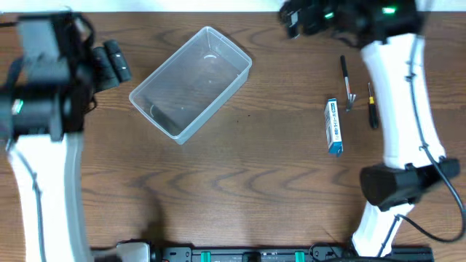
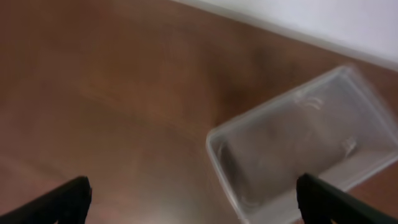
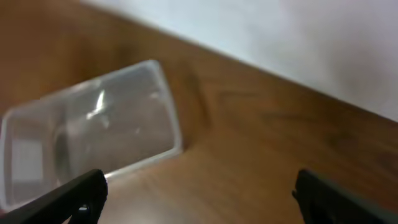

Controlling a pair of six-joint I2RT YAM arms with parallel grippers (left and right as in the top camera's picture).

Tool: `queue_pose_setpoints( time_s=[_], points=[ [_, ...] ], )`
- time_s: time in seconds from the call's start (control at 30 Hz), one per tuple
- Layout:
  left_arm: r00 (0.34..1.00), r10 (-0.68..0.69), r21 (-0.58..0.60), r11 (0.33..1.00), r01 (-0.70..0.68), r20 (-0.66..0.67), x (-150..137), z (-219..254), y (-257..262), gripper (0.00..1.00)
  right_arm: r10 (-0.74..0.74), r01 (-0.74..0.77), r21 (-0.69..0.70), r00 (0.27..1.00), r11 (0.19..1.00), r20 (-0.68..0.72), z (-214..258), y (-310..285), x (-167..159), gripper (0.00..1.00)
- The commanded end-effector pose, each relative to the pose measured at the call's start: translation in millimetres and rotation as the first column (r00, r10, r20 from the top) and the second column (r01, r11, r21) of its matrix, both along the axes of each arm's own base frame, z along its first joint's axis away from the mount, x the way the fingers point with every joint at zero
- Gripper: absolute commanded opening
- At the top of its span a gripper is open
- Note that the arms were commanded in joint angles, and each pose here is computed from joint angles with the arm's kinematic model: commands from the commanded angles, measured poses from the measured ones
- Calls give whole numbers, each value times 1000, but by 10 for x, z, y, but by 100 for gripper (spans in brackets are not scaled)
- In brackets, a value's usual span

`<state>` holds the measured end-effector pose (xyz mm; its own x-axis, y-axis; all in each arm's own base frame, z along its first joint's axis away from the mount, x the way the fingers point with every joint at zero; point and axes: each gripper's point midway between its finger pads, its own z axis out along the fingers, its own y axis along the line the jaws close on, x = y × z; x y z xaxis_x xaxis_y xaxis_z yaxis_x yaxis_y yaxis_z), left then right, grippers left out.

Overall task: Pack container
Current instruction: 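Move both grippers to opposite ends of the clear plastic container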

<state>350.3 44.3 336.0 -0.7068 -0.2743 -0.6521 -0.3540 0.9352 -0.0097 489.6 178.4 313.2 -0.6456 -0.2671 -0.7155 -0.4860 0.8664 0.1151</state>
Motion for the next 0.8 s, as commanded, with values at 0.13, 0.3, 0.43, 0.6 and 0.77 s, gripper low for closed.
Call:
queue_pose_setpoints(
  time_s=[0.13, 0.3, 0.43, 0.6, 0.77],
  points=[
    [950, -4, -96, 995, -27, -312, 29, -782, -134, 98, 133, -134, -42, 991, 990, -23, -197, 421, -105, 99],
    [919, -76, -217, 976, -11, -388, 99, -1059, -348, 98, 119, -120, -23, 993, 993, -26, -188, 461, -98, 99],
    [919, -134, -290, 957, 23, -370, 199, -1112, -486, 98, 137, -138, -28, 990, 990, -40, -309, 567, -71, 99],
    [915, -234, -337, 934, 118, -330, 259, -1083, -613, 98, 184, -193, -119, 979, 974, -84, -757, 788, -17, 99],
    [888, -360, -360, 900, 248, -288, 289, -1051, -733, 98, 166, -193, -198, 975, 961, -149, -1296, 911, 72, 99]
  ],
)
